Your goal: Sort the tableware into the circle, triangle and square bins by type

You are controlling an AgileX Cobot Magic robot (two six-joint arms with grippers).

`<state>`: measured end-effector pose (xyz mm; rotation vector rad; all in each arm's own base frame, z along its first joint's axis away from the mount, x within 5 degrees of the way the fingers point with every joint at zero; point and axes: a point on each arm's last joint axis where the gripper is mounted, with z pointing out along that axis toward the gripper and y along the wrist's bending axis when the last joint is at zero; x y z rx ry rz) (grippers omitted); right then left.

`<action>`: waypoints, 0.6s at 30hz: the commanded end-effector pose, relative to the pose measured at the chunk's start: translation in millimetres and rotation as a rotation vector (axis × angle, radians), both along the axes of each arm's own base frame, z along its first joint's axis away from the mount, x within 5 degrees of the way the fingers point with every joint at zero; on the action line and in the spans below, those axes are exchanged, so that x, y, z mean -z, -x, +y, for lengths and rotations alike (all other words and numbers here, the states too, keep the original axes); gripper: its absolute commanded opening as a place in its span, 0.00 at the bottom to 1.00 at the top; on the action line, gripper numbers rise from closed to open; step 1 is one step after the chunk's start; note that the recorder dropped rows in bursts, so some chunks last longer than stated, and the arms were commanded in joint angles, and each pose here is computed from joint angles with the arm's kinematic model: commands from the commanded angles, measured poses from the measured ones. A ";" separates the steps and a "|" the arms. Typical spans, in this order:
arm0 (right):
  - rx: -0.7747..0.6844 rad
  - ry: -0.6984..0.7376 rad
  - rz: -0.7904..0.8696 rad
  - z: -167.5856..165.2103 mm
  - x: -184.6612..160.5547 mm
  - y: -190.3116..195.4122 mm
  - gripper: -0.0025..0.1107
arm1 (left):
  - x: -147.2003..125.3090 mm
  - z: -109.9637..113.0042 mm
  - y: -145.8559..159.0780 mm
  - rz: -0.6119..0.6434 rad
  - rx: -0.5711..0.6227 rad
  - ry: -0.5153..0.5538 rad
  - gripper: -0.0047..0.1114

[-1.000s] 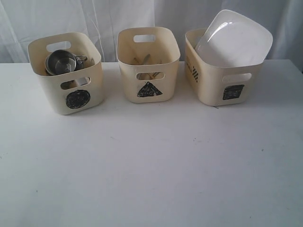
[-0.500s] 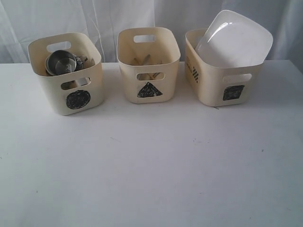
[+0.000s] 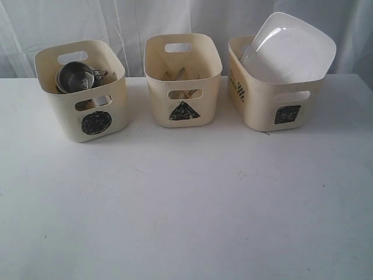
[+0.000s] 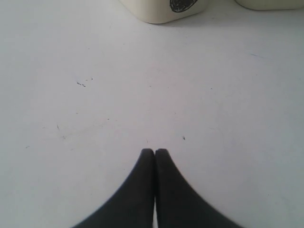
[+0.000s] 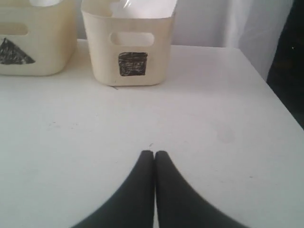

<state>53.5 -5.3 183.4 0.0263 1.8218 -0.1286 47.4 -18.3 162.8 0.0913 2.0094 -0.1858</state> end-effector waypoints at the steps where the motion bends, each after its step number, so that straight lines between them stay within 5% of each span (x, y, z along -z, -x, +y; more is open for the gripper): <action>1: -0.076 0.060 0.011 2.9 1.2 0.1 0.02 | 3.3 -0.3 0.3 0.013 0.004 0.000 0.04; 18: -0.092 0.056 0.011 3.9 1.2 0.0 0.02 | 3.3 -0.3 0.3 0.013 0.004 0.000 0.04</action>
